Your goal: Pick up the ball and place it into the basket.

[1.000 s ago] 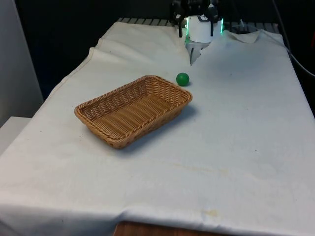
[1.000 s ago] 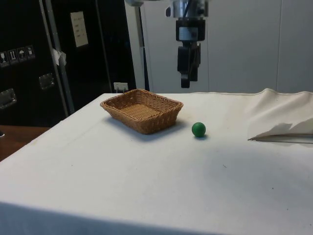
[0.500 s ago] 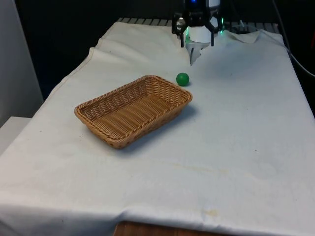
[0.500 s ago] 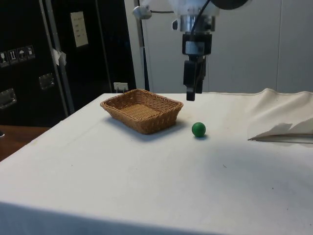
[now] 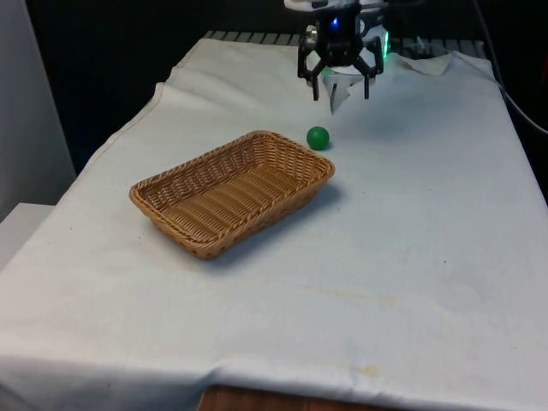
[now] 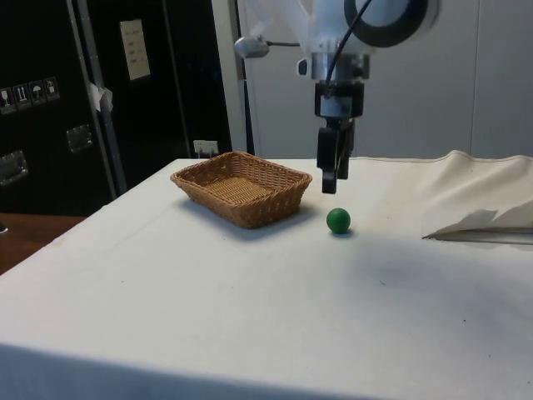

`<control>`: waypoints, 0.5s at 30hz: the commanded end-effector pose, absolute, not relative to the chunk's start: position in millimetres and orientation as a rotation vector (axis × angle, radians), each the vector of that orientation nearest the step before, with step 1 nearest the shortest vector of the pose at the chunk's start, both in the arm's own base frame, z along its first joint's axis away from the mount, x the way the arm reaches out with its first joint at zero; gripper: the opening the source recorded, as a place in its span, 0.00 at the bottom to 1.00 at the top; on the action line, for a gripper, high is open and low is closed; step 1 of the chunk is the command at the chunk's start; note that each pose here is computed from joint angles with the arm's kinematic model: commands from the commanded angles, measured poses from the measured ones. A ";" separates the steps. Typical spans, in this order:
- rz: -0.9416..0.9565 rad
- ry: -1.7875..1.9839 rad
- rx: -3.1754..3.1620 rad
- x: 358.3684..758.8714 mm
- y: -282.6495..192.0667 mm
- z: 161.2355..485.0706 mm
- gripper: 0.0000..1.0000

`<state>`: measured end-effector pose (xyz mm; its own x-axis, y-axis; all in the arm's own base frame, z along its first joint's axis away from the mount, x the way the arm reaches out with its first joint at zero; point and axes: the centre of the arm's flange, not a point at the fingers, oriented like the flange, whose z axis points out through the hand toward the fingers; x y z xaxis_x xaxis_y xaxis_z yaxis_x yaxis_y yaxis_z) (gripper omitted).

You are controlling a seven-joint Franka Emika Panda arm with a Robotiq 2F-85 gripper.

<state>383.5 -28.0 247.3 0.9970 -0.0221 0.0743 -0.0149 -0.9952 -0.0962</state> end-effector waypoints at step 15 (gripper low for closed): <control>-0.142 0.005 -3.079 385.2 -24.5 223.0 1.00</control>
<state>386.5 -27.9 220.7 0.9969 -0.0055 0.0779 -0.0019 -0.9990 -0.0454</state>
